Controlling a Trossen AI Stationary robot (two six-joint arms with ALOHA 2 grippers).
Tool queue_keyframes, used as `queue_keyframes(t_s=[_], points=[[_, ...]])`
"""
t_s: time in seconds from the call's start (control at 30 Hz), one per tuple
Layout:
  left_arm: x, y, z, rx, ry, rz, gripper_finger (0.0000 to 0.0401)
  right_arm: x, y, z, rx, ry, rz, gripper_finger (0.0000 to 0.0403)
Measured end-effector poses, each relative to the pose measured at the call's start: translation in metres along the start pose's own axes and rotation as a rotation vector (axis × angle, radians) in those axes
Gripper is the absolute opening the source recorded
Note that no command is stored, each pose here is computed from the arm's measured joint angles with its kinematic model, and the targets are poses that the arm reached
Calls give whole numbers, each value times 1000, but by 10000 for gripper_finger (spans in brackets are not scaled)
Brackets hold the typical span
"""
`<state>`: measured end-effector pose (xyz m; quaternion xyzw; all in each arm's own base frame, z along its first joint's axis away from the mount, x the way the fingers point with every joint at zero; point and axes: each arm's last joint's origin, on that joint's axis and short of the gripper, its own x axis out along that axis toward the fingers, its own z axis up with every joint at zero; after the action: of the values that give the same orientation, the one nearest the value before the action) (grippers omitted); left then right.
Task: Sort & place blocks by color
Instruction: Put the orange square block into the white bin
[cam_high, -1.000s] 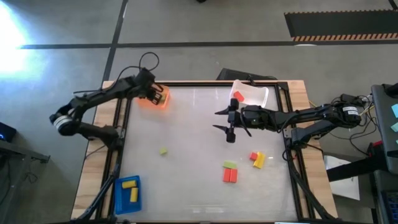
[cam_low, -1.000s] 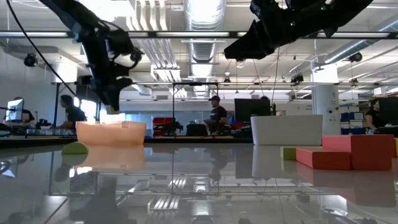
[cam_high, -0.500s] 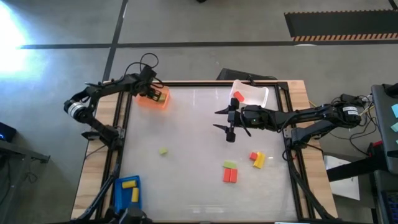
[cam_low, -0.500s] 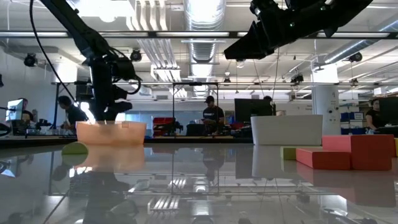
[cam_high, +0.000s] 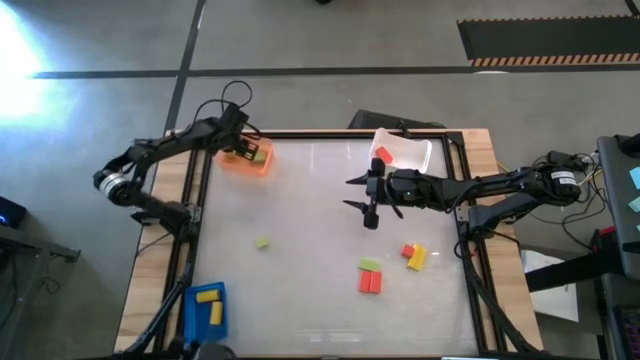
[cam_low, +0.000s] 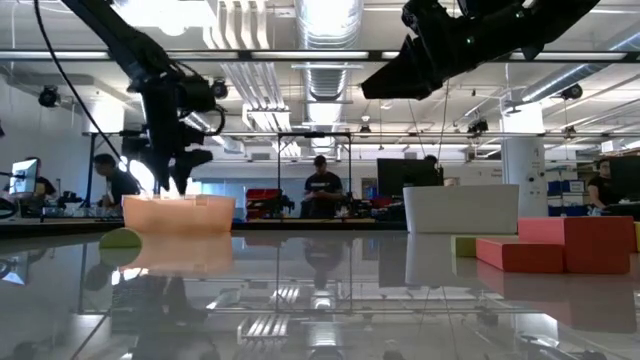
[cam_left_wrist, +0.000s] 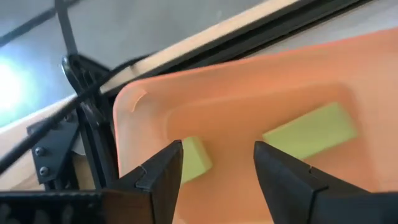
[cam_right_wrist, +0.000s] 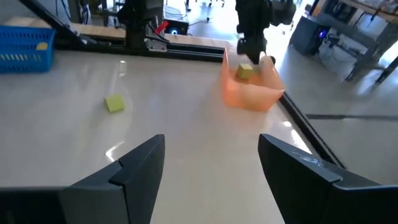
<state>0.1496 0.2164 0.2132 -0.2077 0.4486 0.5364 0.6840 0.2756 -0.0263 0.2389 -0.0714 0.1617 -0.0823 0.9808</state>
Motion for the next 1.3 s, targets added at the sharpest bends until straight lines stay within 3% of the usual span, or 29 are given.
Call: queue_keyframes(t_s=[0.23,0.57,0.77,1.03,1.2,1.3], points=[[-68,-17,-6,12,-259,-139,182,0,1,-4,114,47,6,249],[-135,-61,-41,81,-632,-514,182,-10,36,-3,121,308,130,241],[-153,-73,-48,120,-776,-629,182,-23,57,5,144,454,187,224],[-158,-77,-49,130,-830,-662,183,-41,81,16,231,567,213,205],[-156,-78,-50,136,-819,-658,183,-54,90,8,283,701,171,191],[-156,-78,-50,136,-820,-659,183,-63,88,0,361,841,78,184]])
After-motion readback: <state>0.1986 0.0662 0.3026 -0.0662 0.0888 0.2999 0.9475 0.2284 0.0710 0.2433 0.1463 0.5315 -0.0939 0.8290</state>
